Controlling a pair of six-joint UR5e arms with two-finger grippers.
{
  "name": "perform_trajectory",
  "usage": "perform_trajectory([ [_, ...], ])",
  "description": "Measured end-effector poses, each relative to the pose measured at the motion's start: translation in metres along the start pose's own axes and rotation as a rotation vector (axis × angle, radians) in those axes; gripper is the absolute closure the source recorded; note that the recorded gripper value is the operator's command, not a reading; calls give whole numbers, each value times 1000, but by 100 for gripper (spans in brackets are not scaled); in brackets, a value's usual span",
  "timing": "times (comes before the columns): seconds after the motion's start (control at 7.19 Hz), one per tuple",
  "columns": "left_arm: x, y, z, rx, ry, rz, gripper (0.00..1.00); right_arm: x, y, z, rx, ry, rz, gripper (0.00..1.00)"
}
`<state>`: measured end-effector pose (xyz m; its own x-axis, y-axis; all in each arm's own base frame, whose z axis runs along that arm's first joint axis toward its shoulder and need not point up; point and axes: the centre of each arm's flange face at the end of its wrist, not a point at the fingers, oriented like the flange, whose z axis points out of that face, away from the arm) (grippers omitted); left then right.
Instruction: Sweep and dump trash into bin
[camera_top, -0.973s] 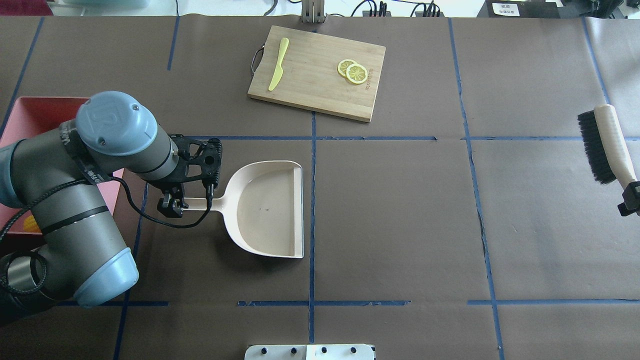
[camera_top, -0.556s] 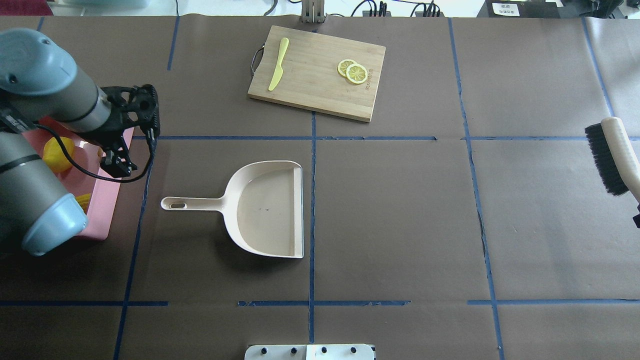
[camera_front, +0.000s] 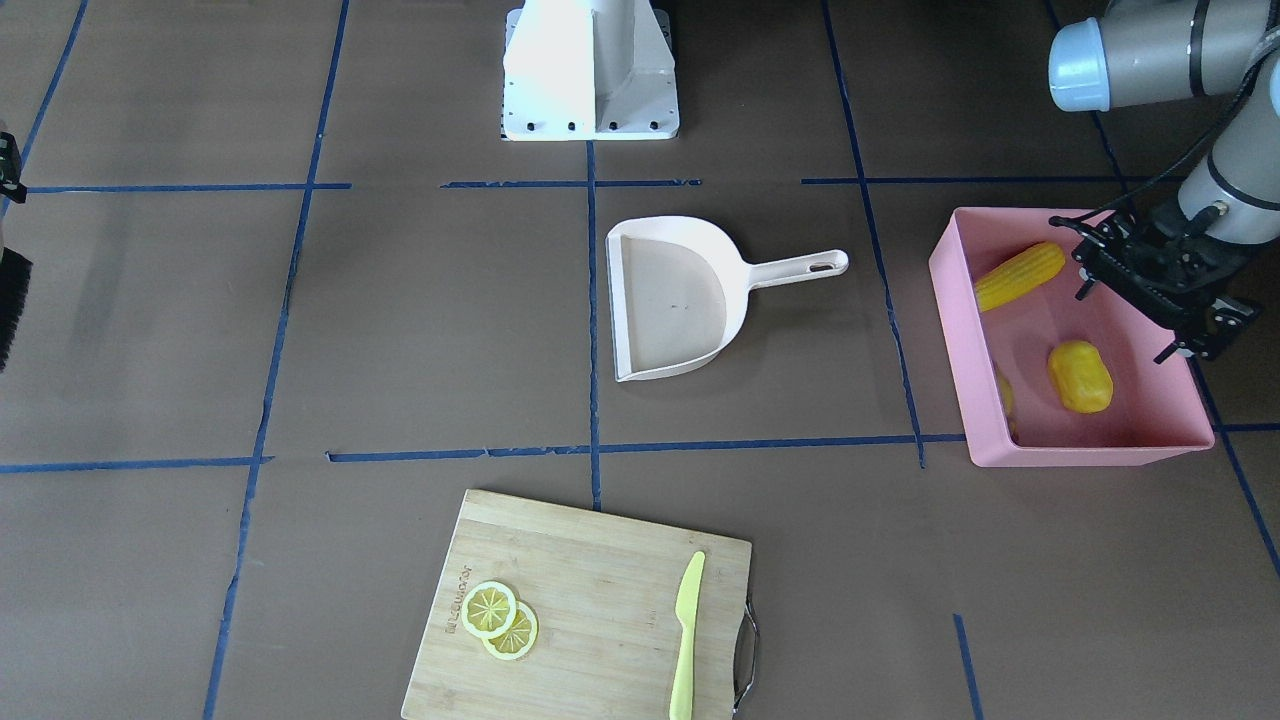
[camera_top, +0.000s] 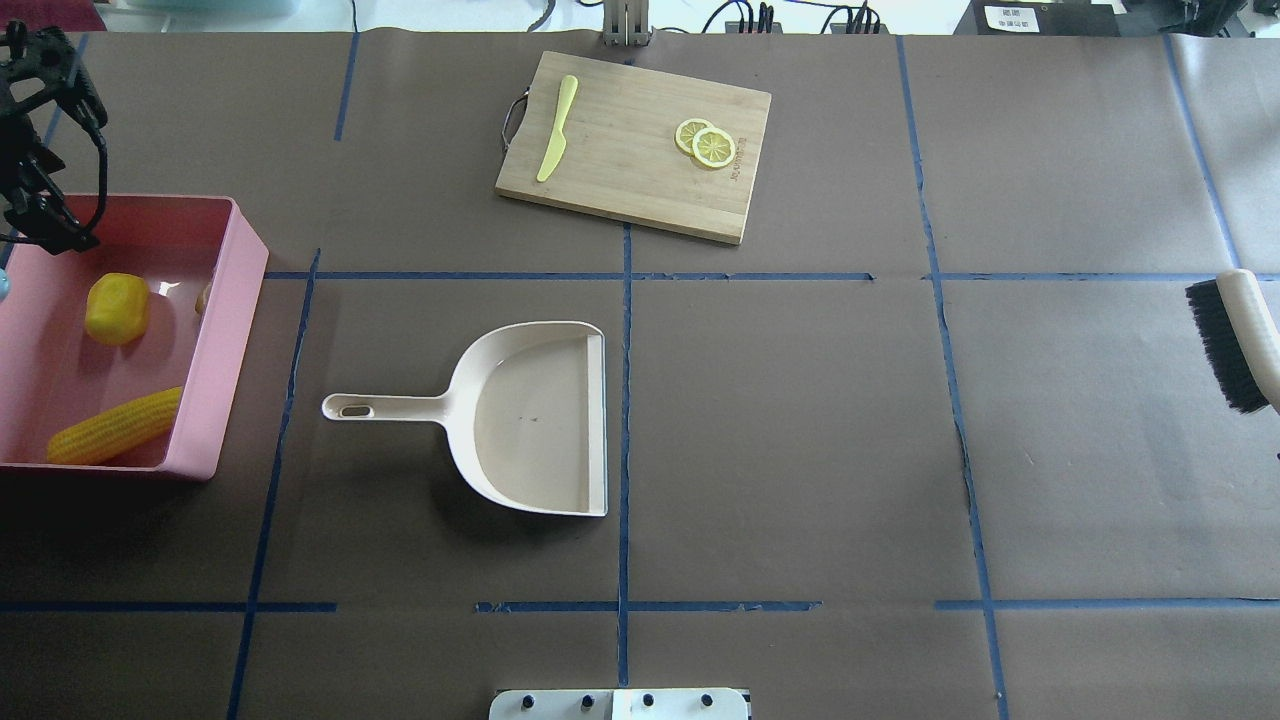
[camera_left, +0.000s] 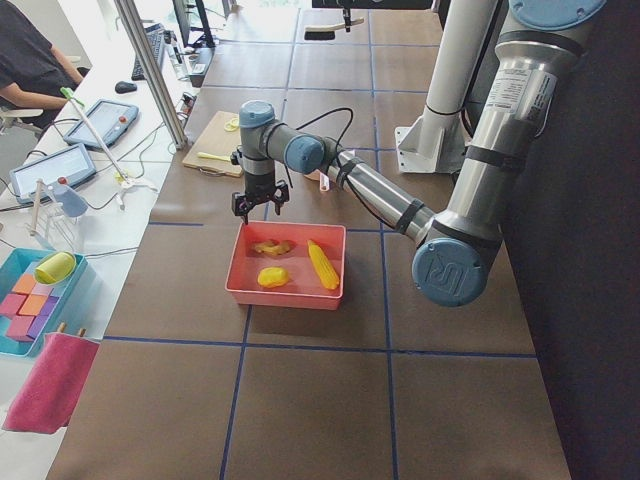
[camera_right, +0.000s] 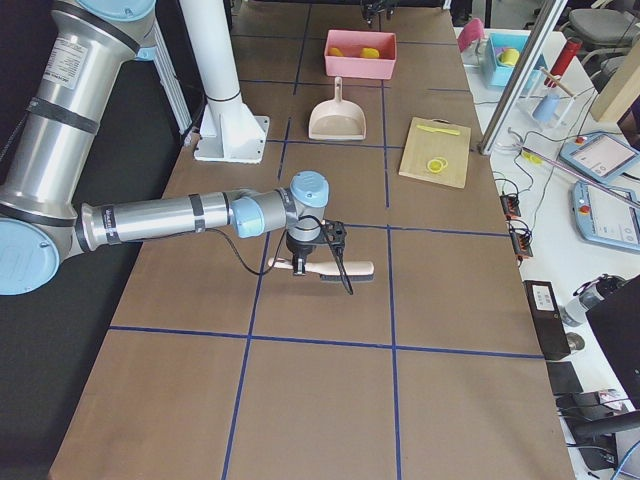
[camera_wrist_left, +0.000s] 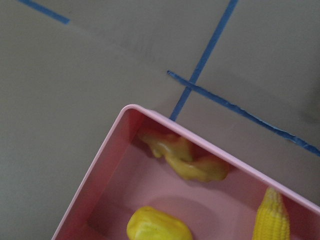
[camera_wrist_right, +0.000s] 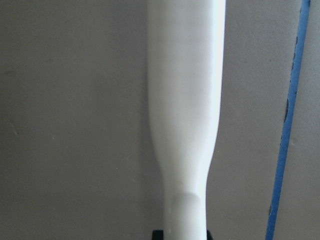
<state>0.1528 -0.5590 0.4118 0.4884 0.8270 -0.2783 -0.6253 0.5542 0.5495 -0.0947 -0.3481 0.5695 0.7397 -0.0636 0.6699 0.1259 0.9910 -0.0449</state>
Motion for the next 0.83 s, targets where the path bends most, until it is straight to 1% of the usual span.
perform_trajectory([
  [0.14,-11,12,-3,-1,17,-77,0,4,-5,7,1,0,15,90],
  [0.28,-19,24,-6,1,45,-175,0,5,-13,13,0,0,25,90],
  [0.56,-26,34,-9,-5,72,-311,0,3,-24,27,-2,-2,26,89],
  [0.83,-27,36,-8,-9,79,-356,0,5,-28,55,-4,-14,10,90],
])
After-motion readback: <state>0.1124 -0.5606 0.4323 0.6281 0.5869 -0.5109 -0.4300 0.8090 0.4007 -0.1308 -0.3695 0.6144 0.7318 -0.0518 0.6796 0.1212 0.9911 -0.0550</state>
